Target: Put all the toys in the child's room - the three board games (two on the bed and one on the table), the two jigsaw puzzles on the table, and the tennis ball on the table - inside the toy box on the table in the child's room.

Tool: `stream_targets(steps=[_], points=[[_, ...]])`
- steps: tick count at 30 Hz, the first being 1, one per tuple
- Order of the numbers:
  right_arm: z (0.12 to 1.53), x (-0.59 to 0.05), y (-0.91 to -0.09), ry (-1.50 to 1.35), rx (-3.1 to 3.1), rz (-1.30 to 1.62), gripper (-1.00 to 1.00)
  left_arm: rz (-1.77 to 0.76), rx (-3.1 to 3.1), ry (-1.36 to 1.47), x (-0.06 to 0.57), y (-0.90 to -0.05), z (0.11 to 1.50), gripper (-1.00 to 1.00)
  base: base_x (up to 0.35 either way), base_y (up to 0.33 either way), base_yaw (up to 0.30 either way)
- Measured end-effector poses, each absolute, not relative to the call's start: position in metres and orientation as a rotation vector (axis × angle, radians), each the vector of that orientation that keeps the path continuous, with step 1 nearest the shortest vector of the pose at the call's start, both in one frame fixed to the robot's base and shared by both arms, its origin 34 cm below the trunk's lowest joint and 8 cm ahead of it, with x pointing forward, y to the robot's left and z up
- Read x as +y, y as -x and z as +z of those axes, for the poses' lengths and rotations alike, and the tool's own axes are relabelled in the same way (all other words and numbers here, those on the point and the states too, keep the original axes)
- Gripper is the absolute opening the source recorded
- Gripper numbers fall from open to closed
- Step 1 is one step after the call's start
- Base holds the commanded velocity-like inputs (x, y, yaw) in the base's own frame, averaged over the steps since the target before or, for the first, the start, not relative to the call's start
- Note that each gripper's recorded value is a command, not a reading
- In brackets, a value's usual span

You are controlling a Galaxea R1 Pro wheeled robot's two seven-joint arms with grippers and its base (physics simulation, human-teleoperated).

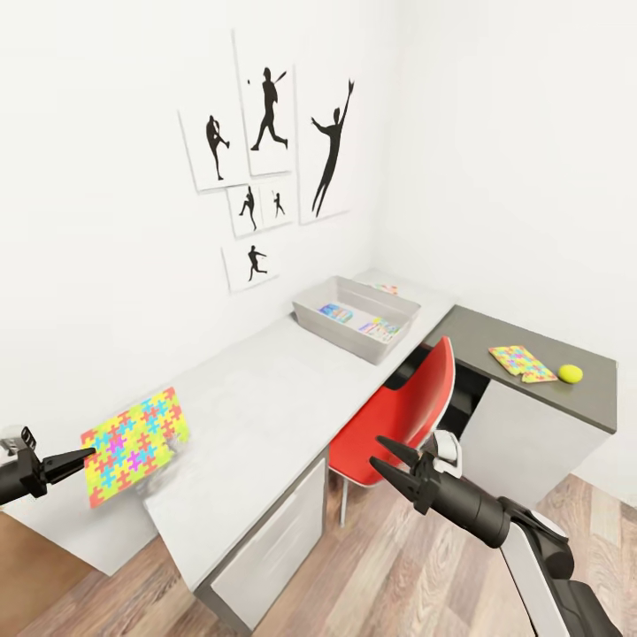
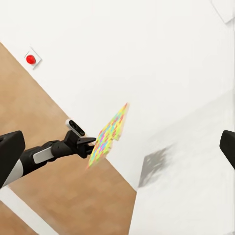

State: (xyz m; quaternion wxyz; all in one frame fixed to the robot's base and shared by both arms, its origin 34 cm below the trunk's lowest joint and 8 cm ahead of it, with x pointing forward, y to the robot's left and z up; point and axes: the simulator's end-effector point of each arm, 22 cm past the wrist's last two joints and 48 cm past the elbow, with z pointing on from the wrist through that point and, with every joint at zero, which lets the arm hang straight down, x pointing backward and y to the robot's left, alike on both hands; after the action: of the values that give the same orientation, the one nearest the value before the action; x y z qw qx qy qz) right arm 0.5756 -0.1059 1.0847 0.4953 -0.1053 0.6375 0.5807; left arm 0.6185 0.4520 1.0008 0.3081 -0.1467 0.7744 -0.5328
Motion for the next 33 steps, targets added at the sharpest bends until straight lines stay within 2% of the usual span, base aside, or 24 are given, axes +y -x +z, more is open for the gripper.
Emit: stream_targets(steps=[33], points=[[1.127, -0.109, -0.560, 0.281, 1.505, 1.386, 1.00, -1.388, 2.011, 0.306, 0.449, -0.609, 1.054, -1.00, 0.000, 0.000, -0.165]])
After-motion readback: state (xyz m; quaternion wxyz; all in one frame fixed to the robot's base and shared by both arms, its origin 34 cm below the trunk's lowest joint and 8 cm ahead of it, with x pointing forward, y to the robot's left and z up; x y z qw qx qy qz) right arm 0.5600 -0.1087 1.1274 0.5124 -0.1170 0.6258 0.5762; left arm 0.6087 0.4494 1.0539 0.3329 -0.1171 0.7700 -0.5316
